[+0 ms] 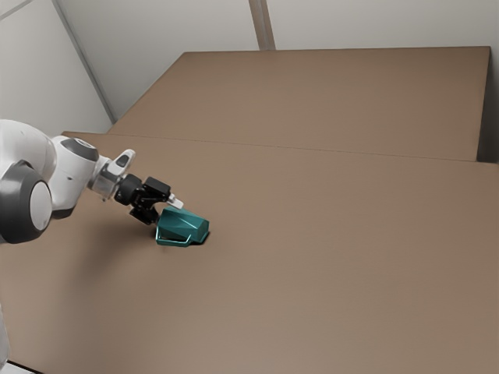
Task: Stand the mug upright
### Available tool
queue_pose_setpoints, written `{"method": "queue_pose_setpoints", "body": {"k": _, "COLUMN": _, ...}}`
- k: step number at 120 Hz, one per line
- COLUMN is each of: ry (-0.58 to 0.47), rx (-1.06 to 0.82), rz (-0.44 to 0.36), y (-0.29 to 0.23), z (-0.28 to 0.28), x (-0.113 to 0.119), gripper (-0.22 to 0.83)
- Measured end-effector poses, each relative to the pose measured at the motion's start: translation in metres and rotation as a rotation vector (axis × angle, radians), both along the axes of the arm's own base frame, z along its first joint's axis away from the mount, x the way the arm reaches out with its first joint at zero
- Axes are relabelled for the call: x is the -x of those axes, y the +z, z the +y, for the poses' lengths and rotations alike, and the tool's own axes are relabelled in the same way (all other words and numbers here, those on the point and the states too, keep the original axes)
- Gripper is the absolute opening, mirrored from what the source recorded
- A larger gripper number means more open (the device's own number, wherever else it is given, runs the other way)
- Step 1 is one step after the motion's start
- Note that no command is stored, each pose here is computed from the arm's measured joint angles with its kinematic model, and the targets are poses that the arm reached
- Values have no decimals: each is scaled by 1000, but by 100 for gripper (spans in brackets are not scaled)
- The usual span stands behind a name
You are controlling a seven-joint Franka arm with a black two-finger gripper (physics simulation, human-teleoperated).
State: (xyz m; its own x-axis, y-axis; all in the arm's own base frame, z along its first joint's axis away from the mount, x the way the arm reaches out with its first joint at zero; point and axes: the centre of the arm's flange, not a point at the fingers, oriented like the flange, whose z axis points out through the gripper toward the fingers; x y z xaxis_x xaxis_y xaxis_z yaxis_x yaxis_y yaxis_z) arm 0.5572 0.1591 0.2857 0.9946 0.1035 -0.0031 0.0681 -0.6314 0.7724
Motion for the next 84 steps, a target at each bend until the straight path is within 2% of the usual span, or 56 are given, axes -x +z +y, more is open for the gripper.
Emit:
{"method": "queue_pose_setpoints", "body": {"k": 29, "ry": -1, "rx": 9, "rz": 21, "y": -8, "z": -7, "x": 4, "gripper": 50}}
{"method": "queue_pose_setpoints", "body": {"k": 84, "ry": 14, "rx": 11, "rz": 24, "y": -7, "z": -8, "x": 3, "gripper": 13}}
